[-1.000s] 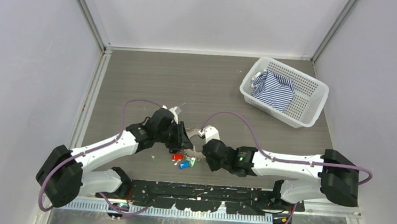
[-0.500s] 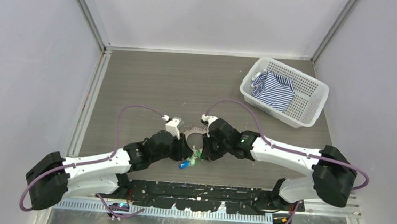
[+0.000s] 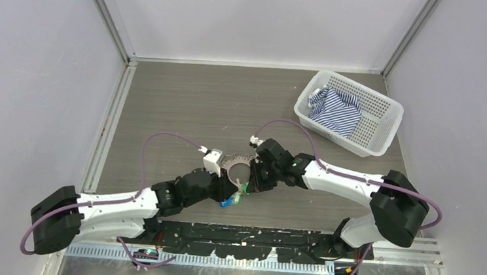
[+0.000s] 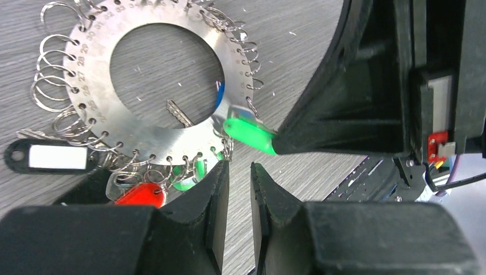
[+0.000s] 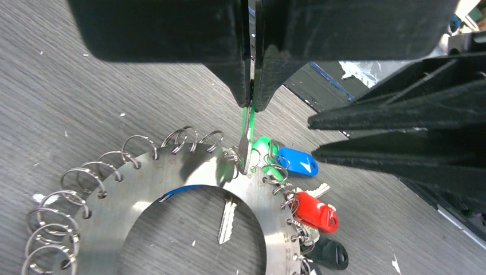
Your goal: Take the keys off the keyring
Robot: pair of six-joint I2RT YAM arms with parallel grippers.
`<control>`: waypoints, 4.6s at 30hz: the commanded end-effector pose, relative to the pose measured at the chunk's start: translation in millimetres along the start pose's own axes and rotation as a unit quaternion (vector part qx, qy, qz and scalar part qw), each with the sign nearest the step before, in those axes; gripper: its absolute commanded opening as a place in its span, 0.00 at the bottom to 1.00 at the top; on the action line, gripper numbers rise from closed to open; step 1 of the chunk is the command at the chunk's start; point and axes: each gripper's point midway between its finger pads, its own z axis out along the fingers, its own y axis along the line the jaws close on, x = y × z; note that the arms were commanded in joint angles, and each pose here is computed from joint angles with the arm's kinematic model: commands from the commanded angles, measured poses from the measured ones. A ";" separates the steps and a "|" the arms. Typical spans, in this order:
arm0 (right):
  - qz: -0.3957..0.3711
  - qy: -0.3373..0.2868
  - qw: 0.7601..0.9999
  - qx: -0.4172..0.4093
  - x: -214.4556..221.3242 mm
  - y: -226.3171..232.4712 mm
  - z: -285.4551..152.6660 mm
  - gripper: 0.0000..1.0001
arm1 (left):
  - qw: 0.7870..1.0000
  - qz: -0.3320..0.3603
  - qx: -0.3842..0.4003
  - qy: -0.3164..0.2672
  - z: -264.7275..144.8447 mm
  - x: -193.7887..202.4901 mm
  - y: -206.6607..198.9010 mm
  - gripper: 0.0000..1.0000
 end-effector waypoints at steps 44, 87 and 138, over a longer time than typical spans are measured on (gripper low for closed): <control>0.093 -0.016 0.996 -0.010 -8.9 -8.5 -6.4 0.01 | 0.999 -0.005 -0.022 -0.023 46.6 0.2 -13.9 0.19; 0.168 -0.013 0.986 0.014 -24.4 -3.7 -2.1 0.01 | 0.998 -0.010 -0.002 -0.059 32.3 -2.4 -6.6 0.23; 0.177 -0.029 0.984 0.010 -22.5 -7.1 -7.9 0.01 | 1.000 -0.012 -0.006 -0.018 61.4 24.3 -5.4 0.14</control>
